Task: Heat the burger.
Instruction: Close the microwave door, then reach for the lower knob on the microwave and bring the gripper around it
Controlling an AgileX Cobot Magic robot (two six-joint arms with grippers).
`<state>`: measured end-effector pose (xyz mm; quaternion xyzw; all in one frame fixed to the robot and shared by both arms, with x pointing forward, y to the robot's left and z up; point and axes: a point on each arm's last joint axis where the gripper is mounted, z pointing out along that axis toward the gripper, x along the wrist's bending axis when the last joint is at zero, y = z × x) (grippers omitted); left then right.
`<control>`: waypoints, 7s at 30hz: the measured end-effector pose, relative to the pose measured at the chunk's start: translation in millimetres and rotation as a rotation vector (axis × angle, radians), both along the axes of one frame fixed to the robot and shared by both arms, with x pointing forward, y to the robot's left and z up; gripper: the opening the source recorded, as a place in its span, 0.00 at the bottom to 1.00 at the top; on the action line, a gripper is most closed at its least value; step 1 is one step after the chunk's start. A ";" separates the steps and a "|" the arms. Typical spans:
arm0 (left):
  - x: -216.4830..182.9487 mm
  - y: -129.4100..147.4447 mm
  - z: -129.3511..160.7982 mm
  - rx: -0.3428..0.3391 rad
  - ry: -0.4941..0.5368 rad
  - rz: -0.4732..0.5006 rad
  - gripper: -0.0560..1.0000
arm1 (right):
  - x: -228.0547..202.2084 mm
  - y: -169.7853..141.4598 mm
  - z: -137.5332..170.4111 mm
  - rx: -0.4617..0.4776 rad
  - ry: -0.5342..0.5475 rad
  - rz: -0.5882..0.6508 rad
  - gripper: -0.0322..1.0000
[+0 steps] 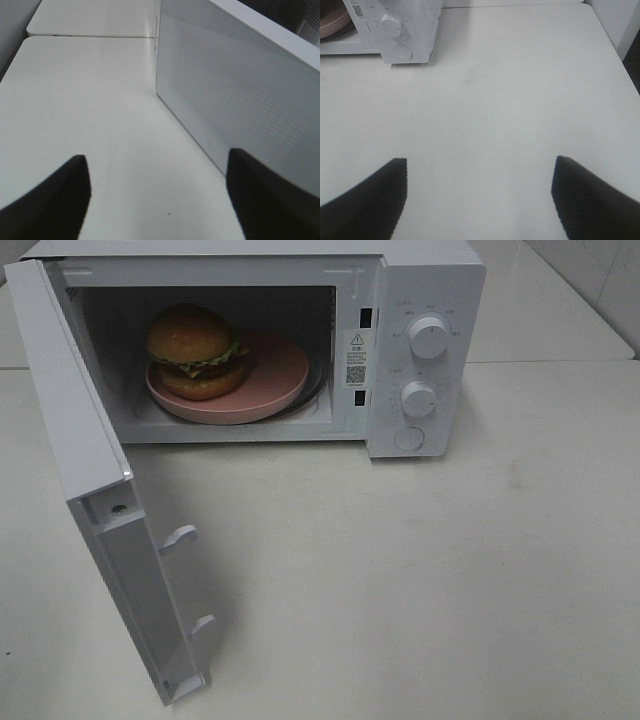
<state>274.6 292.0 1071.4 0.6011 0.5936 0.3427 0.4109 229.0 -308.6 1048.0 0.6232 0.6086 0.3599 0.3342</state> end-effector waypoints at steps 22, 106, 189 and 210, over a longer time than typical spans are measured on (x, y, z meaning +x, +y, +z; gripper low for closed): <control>116.7 13.5 -24.4 0.040 -0.132 0.102 0.05 | 0.1 0.0 0.2 0.000 -0.002 0.000 0.77; 277.7 -226.8 -128.2 0.008 -0.252 -0.216 0.05 | 0.1 0.3 0.1 0.003 -0.002 0.002 0.77; 205.3 -79.1 -80.7 -0.191 1.093 -0.579 0.97 | 0.0 0.7 0.1 0.007 -0.001 0.005 0.77; 113.1 6.0 31.6 0.007 0.677 -0.110 0.97 | 0.0 0.7 0.1 0.007 -0.001 0.005 0.77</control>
